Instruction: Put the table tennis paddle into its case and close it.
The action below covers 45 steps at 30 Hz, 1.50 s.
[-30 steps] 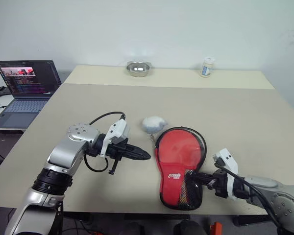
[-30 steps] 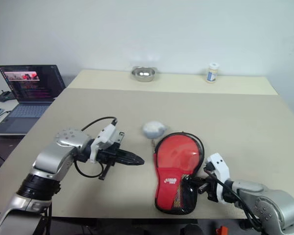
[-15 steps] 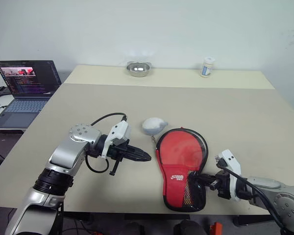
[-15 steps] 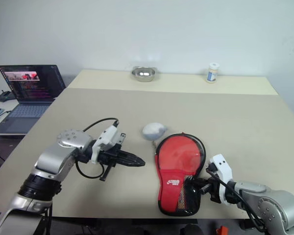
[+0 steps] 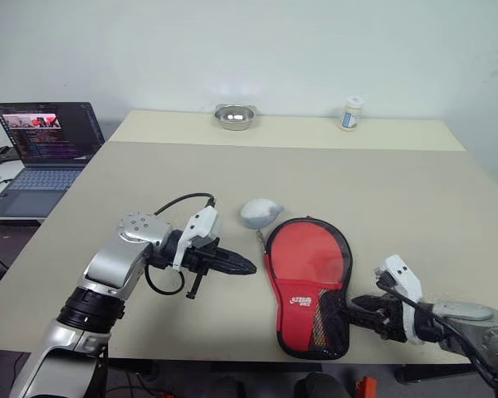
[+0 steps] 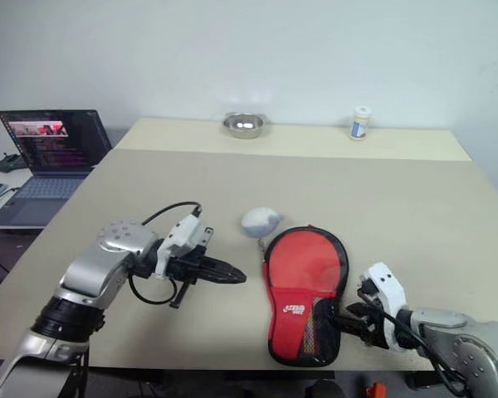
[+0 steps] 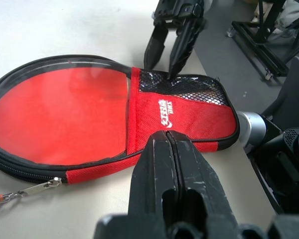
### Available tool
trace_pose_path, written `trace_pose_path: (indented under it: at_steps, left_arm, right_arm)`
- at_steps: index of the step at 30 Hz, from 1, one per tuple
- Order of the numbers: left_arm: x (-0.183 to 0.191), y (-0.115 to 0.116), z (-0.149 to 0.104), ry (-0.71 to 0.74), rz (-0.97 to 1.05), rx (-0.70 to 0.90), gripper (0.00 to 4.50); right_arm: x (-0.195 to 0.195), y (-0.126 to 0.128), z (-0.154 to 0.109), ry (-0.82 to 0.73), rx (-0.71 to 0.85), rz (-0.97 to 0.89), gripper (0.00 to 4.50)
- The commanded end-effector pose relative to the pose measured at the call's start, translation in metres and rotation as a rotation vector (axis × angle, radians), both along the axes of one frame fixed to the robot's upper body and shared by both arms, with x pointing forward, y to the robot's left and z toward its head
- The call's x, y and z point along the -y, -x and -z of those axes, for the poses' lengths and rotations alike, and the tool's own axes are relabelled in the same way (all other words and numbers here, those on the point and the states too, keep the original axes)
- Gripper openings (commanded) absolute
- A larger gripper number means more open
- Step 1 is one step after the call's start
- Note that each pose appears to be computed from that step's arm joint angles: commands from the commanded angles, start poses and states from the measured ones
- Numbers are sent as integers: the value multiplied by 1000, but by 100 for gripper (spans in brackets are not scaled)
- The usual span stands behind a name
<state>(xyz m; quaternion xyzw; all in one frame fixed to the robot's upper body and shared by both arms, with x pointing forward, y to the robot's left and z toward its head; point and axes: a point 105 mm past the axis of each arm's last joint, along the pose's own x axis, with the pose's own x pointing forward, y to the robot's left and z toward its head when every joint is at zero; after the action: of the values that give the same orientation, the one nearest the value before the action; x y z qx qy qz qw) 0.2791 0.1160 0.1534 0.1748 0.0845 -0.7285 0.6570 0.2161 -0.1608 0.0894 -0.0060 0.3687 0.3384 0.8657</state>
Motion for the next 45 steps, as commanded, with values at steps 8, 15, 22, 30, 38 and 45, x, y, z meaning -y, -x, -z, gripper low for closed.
trace_pose_path:
  at_steps: [8, 15, 22, 30, 38, 45]
  left_arm:
    - [0, -28, -13, 88, -173, 62, 0]
    - [-9, -63, -30, 172, -360, 157, 39]
    - [-18, -79, -40, 167, -426, 227, 264]
    - [-8, -111, -37, 113, -493, 332, 446]
    - [18, -133, -3, -38, -453, 307, 446]
    - [24, -141, 19, -136, -471, 288, 446]
  right_arm:
    - [-13, -27, -98, -99, 442, -196, 448]
    - [-51, -64, -57, -184, 404, -98, 450]
    - [-71, -70, -43, -199, 406, -110, 450]
    - [-80, -70, -25, -163, 389, -118, 450]
    - [-87, -71, -23, -147, 399, -127, 450]
    - [-91, -73, -26, -135, 432, -113, 450]
